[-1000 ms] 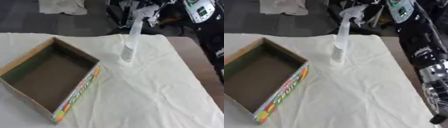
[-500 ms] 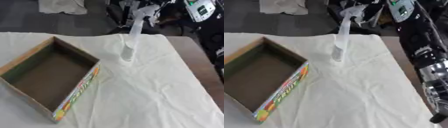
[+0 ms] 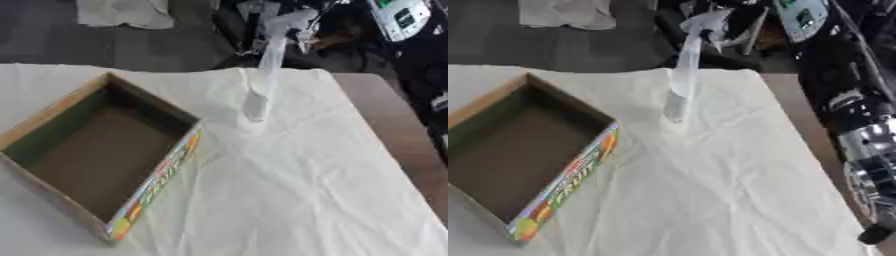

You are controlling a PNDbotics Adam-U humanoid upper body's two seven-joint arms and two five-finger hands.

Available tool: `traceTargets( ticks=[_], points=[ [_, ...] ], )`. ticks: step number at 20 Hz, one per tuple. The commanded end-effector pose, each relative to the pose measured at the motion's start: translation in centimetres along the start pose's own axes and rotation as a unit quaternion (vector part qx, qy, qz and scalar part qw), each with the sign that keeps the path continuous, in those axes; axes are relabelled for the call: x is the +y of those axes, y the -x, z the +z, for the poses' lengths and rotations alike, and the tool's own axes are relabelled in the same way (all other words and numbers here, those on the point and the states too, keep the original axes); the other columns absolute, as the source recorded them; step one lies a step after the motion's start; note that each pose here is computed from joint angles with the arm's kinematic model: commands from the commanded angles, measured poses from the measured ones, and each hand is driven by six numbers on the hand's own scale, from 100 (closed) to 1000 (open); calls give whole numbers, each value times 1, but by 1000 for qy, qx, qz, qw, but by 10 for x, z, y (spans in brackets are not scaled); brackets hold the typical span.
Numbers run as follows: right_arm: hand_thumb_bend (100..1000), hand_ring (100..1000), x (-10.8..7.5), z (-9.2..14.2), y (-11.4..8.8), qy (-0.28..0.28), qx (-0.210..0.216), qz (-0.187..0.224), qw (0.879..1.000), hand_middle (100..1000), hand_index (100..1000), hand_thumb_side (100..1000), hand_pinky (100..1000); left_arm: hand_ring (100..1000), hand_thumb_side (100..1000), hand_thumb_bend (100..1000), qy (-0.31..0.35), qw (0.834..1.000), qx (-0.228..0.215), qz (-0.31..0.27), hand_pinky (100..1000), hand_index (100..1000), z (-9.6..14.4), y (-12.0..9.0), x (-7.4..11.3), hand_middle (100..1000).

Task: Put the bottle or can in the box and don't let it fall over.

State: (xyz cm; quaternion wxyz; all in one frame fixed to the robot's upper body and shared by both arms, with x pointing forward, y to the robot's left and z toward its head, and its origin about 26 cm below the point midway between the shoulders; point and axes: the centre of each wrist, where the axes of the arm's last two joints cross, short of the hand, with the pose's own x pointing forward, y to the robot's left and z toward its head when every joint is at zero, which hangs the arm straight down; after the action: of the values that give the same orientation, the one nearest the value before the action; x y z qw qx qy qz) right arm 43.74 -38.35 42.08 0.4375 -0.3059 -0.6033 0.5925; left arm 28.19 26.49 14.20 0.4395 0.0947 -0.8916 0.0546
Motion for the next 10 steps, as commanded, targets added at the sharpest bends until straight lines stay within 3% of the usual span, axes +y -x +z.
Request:
traceTargets(
  ticks=[1, 10],
  points=[
    [205, 460, -15, 11, -2, 19, -1, 5, 1000, 517, 693, 129, 743, 568, 866, 181, 7, 1000, -13, -4, 948, 601, -4, -7, 1, 704],
    [219, 491, -16, 10, -3, 19, -6, 2, 1000, 539, 714, 155, 735, 568, 866, 181, 9, 1000, -12, -4, 950, 601, -3, -7, 2, 705]
  ],
)
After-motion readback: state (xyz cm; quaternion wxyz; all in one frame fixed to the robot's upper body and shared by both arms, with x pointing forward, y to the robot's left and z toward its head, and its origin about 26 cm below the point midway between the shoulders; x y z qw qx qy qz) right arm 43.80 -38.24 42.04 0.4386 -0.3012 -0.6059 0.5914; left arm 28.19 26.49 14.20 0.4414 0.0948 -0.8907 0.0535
